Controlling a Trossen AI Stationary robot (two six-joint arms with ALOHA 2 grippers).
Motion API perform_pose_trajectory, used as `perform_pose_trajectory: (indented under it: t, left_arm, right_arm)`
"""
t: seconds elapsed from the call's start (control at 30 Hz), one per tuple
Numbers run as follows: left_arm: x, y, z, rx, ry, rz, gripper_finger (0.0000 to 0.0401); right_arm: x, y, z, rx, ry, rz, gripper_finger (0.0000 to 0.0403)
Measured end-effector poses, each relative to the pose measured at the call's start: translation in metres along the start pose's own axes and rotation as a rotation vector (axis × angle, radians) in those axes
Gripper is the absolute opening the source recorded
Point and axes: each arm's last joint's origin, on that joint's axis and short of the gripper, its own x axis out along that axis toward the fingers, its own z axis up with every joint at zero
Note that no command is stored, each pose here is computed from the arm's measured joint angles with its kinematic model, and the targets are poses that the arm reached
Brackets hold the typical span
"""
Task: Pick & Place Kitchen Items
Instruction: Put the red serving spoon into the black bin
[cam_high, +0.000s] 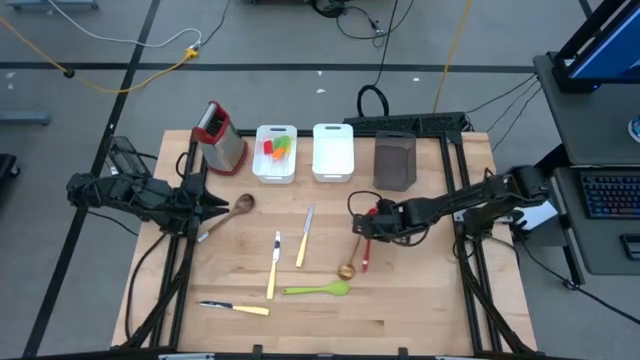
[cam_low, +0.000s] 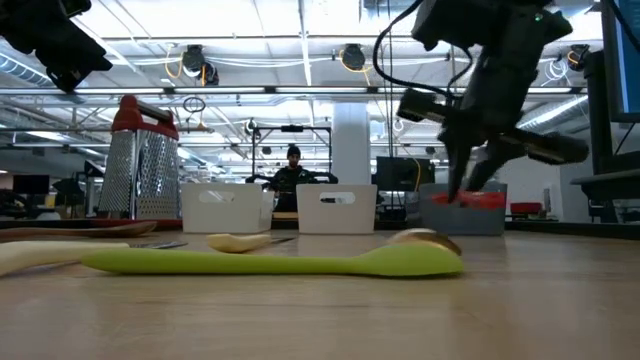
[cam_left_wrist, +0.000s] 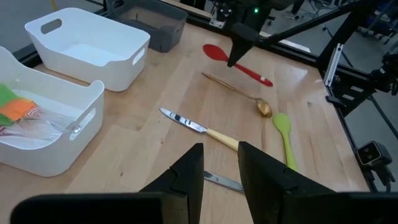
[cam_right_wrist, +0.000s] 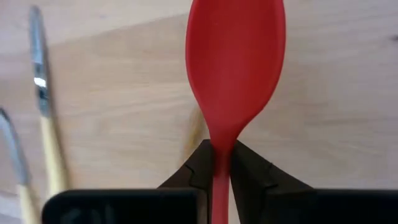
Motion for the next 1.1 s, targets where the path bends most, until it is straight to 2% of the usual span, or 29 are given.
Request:
perform_pose_trajectory:
  t: [0.13, 0.23, 0.37, 0.6, 0.77, 0.9, 1.0, 1.1]
  left_arm:
    - [0.0, 0.0, 0.0, -0.001, 0.0, 0.0, 0.0102]
    - [0.0, 0.0, 0.0, -0.002, 0.0, 0.0, 0.0102]
    - [0.0, 0.0, 0.0, -0.002, 0.0, 0.0, 0.0102]
    - [0.0, 0.0, 0.0, -0.004, -0.004, -0.001, 0.0102]
    - [0.0, 0.0, 0.001, -0.008, -0.01, -0.004, 0.0102]
    - [0.0, 0.0, 0.001, -0.02, -0.014, 0.003, 0.0102]
    - [0.0, 0.0, 0.001, -0.037, -0.019, 0.012, 0.0102]
    - [0.0, 0.0, 0.001, -0.058, -0.022, 0.02, 0.0102]
  right_arm:
    - [-0.011, -0.002, 0.001, -0.085, 0.017, 0.011, 0.0024]
    - [-0.02, 0.003, 0.002, -0.176, 0.01, 0.085, 0.0024]
    - [-0.033, 0.016, 0.003, -0.33, -0.086, 0.269, 0.0024]
    - [-0.06, 0.046, 0.004, -0.62, -0.337, 0.599, 0.0024]
    - [-0.076, 0.063, 0.009, -0.741, -0.478, 0.785, 0.0024]
    - [-0.089, 0.075, 0.018, -0.734, -0.558, 0.938, 0.0024]
    - [-0.095, 0.08, 0.029, -0.662, -0.585, 1.01, 0.0024]
    - [-0.098, 0.084, 0.043, -0.552, -0.553, 1.066, 0.0024]
